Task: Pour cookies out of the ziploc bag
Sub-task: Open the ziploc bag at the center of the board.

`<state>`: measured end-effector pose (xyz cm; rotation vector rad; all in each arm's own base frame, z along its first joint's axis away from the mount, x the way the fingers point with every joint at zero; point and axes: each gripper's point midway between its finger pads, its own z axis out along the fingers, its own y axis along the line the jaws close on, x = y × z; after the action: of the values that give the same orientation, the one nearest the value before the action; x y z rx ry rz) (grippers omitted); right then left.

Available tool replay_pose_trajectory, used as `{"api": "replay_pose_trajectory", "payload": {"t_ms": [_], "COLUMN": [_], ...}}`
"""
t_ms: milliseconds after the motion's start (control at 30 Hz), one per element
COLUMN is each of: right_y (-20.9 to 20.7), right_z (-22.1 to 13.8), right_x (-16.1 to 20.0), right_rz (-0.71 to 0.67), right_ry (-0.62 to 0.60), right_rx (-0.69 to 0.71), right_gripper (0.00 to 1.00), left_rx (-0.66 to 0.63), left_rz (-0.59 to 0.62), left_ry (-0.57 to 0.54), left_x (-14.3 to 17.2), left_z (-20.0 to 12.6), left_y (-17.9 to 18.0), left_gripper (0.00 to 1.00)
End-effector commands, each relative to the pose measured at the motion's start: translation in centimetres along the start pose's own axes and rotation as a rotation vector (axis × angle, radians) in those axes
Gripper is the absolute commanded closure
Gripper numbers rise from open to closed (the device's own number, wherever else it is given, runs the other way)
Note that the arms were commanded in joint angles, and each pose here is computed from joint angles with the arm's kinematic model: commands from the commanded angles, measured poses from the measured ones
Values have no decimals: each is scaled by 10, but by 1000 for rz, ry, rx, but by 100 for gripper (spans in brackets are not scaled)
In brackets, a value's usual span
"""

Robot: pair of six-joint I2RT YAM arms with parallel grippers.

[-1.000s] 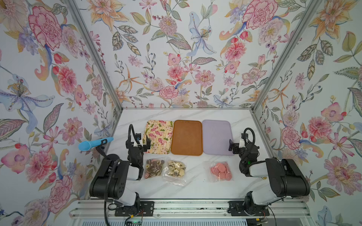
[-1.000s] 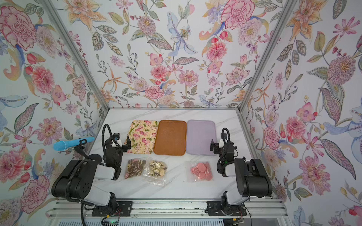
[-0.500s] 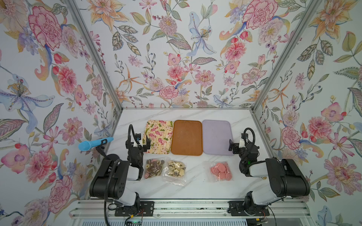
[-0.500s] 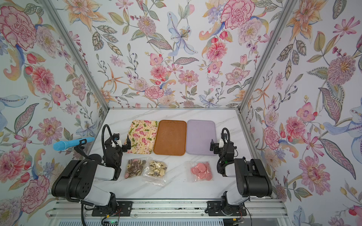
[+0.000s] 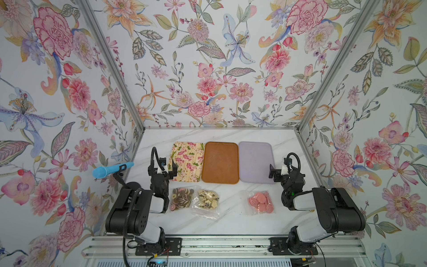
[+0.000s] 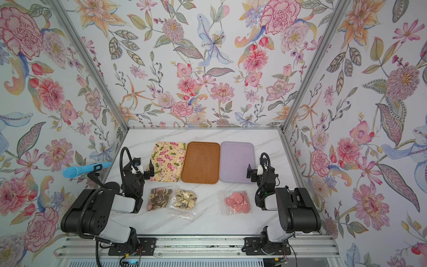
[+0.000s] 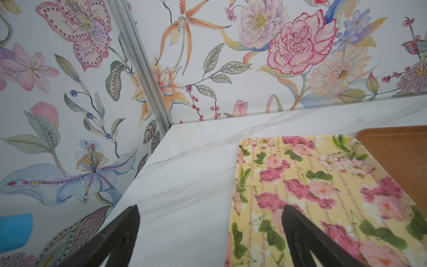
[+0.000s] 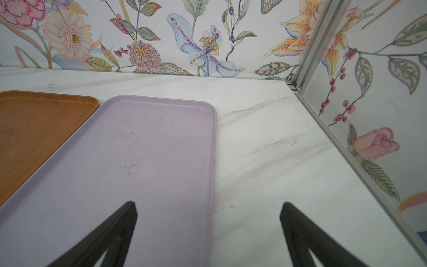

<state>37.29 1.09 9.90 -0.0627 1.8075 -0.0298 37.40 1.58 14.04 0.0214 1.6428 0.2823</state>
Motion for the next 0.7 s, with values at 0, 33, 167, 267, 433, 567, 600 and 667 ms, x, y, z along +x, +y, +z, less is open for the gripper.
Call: {"api": "replay_pose_trajectory", "payload": {"t_ms": [0,33,167,267,433,567,600,667], "right_y": [-4,-5,-13,-15,15,36,41,52], "right_z": [-13,-19,-34,-50,-78,-85,-84,-80], "right_x": [-22,-27,-49,-57,-55,-55,-56,-55], "right_rz": [-15,-18,12,58,88,48,39,9], "right_ry": [-110,-123,-60,-9,14,55,75,145], "right_rx": [39,58,124,130,7,-53,-65,-92], "right_gripper": [0,0,0,0,0,0,0,0], "left_rx": [-3,-4,-63,-61,164,355,396,505], "left_rz": [-6,-5,22,4,-190,-167,-165,-166], "left_ry": [-14,-22,-74,-28,68,196,230,302], "left_x": [-2,-4,-31,-50,-64,-68,-68,-69], "left_z": [-1,-3,-20,-23,-28,-27,-25,-26], "left_y": [2,2,7,-3,-47,-92,-102,-126], "left_gripper": [1,1,1,1,7,12,13,17]}}
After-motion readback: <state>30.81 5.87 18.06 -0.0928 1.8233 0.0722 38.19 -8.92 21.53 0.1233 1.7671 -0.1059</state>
